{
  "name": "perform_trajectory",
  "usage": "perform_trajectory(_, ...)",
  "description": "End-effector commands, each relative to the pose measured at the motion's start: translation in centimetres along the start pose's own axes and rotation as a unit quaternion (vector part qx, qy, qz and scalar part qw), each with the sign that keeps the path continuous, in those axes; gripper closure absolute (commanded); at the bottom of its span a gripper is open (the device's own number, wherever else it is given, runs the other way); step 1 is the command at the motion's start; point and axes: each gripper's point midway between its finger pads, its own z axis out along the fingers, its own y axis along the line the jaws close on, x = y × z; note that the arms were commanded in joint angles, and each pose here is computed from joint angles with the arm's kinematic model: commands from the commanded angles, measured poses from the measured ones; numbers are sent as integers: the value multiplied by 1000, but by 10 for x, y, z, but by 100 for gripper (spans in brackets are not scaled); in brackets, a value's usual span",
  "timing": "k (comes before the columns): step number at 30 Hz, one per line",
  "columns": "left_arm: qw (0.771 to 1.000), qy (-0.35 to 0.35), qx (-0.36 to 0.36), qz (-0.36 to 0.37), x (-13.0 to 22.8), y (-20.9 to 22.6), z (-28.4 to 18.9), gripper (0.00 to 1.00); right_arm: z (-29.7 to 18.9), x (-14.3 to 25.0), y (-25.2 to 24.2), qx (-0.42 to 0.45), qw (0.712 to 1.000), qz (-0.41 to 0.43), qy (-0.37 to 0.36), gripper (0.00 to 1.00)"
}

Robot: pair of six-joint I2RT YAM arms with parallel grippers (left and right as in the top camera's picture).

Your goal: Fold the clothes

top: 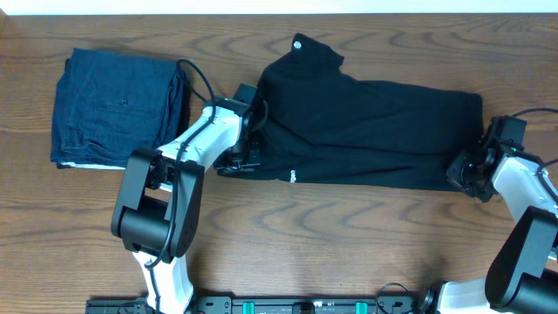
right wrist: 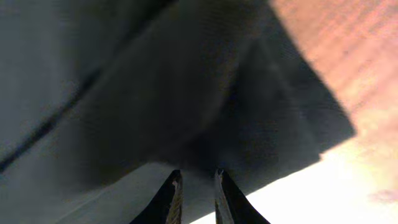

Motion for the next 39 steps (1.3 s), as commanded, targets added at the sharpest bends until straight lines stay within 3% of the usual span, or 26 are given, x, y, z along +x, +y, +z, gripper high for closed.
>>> perform_trajectory(1, 998, 39, -40, -6, 16, 20, 23, 72, 3, 3, -19, 53, 998, 31, -15, 83)
perform_trajectory(4, 998, 41, -41, -6, 17, 20, 22, 73, 7, 6, -22, 57, 998, 33, -16, 83)
perform_trajectory(10, 998, 48, -44, -6, 20, 22, 22, 73, 4, 12, -42, 112, 992, 61, -16, 98)
perform_trajectory(20, 1000, 13, -27, -7, 10, 17, 3, 74, -25, -11, -31, 100, 993, 53, -25, 93)
perform_trajectory(24, 999, -45, 1, -9, -4, 11, -35, 72, -59, -28, 7, 11, 1000, 11, -16, 87)
perform_trajectory(27, 996, -89, 24, -10, -10, 8, -67, 60, -85, -32, 48, -92, 994, -51, -6, 77)
perform_trajectory(28, 994, -107, 32, -11, -10, 8, -80, 51, -94, -29, 64, -127, 988, -83, -2, 73)
perform_trajectory(31, 987, -151, 54, -13, -10, 9, -113, 41, -114, -9, 115, -222, 955, -194, 10, 70)
perform_trajectory(34, 979, -191, 74, -18, -12, 12, -140, 30, -117, 16, 147, -243, 929, -277, 13, 72)
perform_trajectory(37, 969, -230, 90, -33, -17, 21, -163, 27, -118, 49, 185, -261, 890, -374, 14, 73)
perform_trajectory(39, 962, -250, 97, -46, -21, 29, -175, 17, -117, 75, 208, -268, 858, -438, 13, 72)
